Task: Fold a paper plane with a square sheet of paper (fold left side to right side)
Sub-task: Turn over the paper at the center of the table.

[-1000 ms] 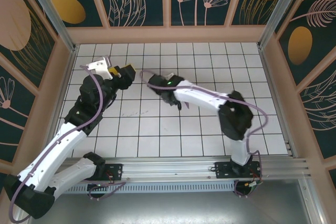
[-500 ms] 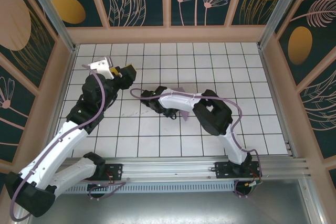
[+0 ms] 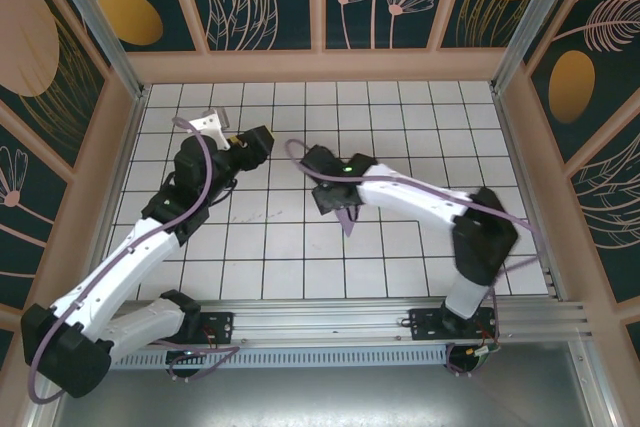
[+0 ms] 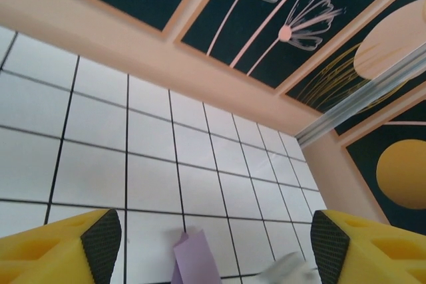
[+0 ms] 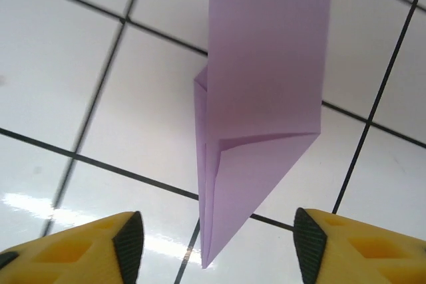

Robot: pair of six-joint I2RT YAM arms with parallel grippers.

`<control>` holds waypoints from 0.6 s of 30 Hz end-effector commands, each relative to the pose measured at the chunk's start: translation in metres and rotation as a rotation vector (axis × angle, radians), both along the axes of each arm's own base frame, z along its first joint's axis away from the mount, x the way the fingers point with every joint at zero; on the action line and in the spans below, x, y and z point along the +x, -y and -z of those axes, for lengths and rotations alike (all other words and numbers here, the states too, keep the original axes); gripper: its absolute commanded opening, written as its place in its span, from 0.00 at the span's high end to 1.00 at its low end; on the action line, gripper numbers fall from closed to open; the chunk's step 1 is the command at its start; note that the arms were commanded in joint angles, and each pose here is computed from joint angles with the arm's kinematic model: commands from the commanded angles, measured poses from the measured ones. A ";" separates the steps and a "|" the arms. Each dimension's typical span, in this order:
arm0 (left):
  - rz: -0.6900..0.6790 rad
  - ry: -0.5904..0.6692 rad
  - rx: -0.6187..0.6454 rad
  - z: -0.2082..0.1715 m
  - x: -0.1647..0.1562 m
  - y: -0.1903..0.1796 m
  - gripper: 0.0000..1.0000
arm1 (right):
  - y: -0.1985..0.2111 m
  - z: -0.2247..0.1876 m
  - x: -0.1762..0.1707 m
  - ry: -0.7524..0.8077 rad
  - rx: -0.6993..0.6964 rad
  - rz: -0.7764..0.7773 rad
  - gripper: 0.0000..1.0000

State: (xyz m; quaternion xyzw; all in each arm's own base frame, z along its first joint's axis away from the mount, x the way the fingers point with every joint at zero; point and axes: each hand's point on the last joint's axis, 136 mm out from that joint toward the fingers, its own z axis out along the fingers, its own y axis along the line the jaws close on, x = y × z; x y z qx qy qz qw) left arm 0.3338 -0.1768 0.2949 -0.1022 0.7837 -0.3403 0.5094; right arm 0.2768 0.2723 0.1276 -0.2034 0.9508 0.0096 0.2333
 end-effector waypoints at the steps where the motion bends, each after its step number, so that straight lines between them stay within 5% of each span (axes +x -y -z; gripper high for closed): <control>1: 0.075 -0.065 -0.048 0.026 0.004 0.021 0.22 | 0.010 -0.020 0.009 0.019 0.230 0.058 0.34; 11: 0.334 -0.314 -0.151 0.134 0.020 0.095 0.24 | 0.079 -0.069 0.035 0.210 0.766 0.207 0.06; 18: 0.404 -0.409 -0.177 0.183 0.033 0.129 0.26 | 0.106 -0.044 0.032 0.151 0.862 0.276 0.01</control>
